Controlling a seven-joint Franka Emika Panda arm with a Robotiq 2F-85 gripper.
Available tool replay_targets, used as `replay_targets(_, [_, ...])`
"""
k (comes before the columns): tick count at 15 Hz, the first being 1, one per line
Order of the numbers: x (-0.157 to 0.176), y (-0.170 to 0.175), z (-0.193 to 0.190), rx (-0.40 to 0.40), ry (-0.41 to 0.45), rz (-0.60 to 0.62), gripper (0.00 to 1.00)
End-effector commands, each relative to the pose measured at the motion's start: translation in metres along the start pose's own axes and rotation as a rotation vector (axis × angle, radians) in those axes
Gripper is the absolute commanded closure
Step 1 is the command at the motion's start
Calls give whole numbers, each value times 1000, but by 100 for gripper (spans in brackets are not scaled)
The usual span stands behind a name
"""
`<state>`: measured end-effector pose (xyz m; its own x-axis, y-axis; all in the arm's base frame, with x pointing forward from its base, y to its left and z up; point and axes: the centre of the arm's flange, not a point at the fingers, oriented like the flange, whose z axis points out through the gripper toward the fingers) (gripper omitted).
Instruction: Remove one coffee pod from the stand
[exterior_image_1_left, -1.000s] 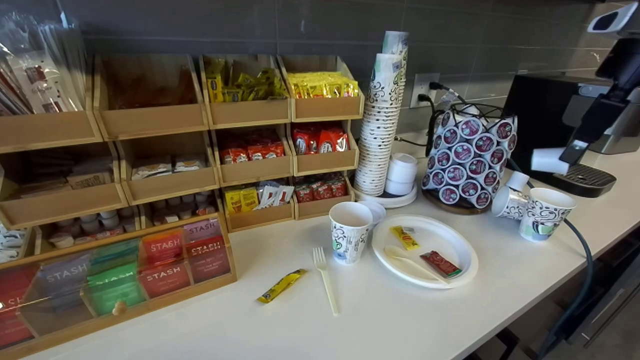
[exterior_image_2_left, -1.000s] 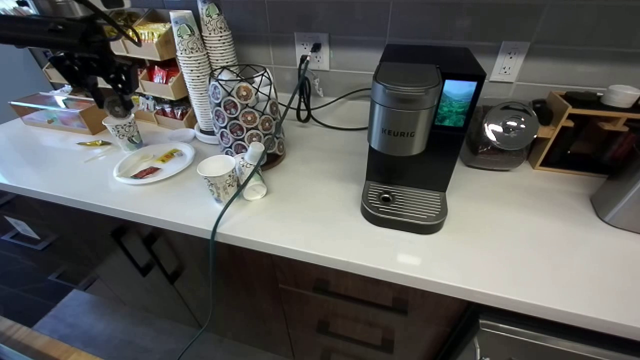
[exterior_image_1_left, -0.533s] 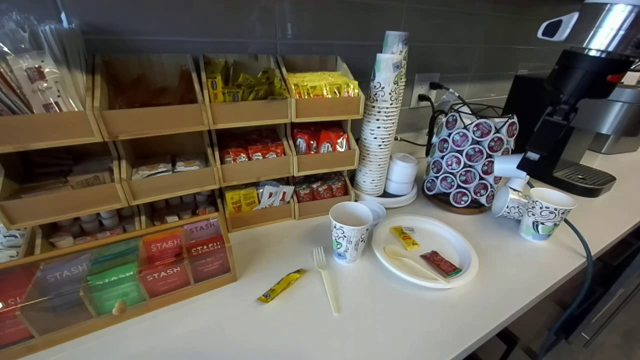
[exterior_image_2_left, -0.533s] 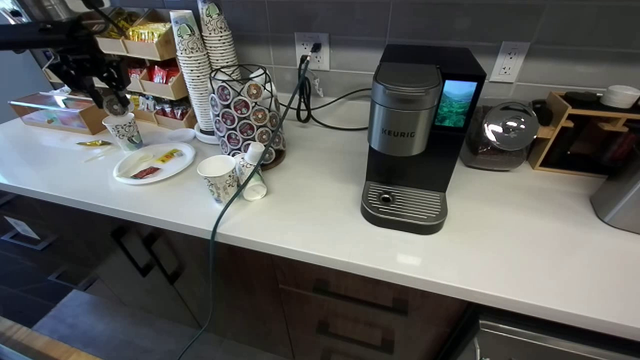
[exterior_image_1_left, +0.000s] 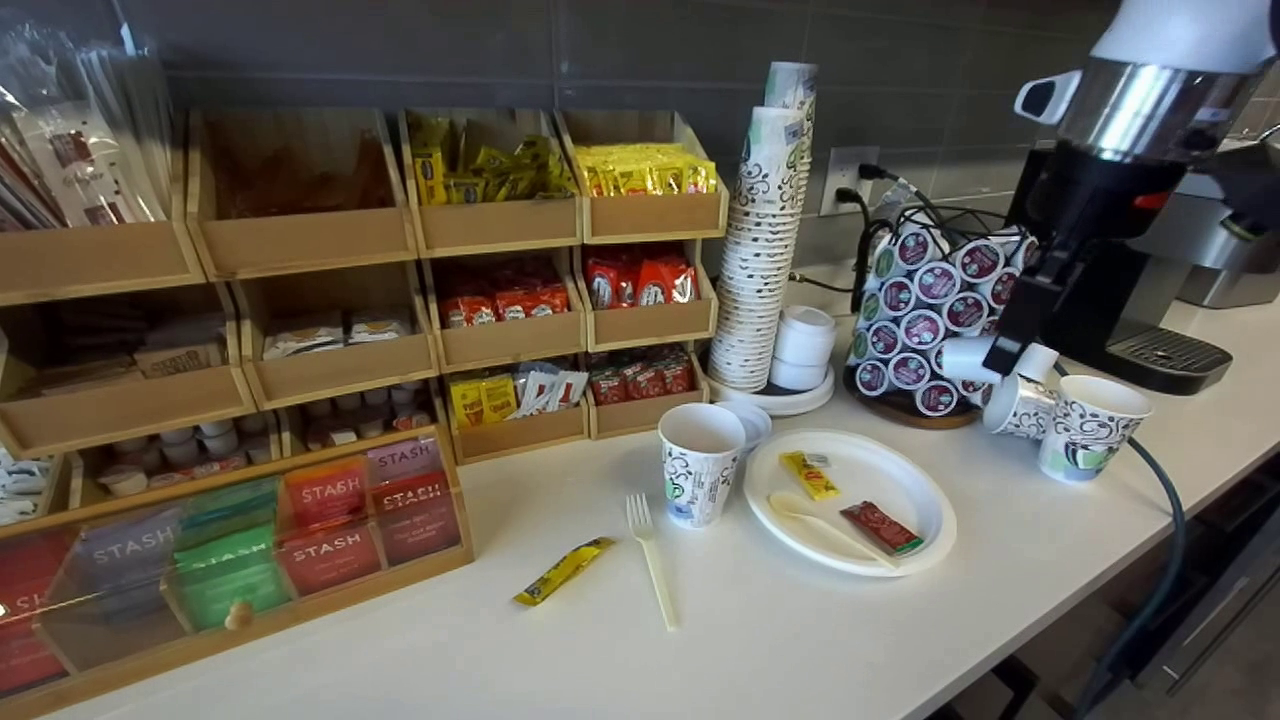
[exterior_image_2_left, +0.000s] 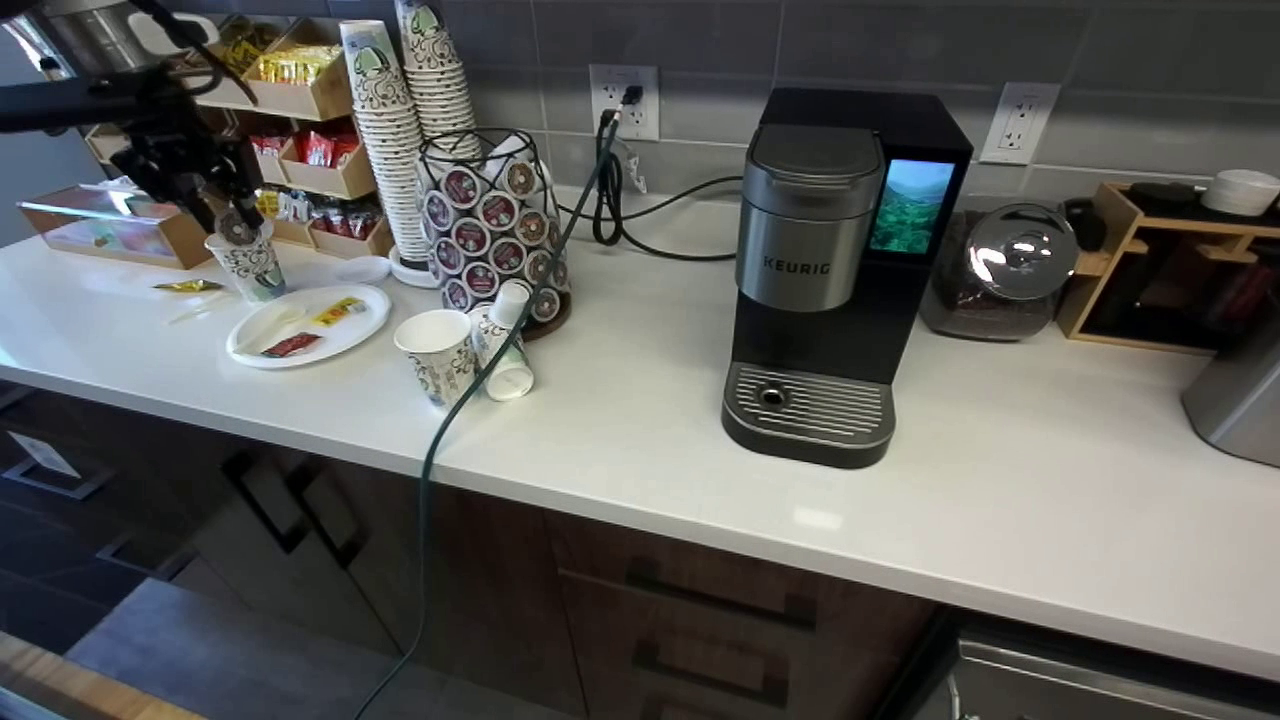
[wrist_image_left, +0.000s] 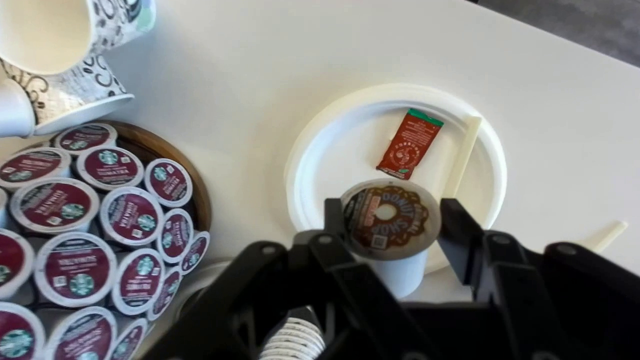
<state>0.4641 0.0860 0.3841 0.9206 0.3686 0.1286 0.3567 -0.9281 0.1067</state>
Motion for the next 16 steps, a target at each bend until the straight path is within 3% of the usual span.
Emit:
replay_targets(1, [39, -41, 59, -80, -39, 19, 74])
replay_targets(5, [57, -44, 116, -180, -112, 72, 74])
replay_targets(13, [90, -33, 181, -189, -170, 142, 74])
replay_targets(14, [92, -32, 184, -187, -175, 143, 34])
replay_targets(15, [92, -29, 182, -190, -196, 136, 23])
replay_targets(16, [89, -26, 177, -185, -227, 132, 17])
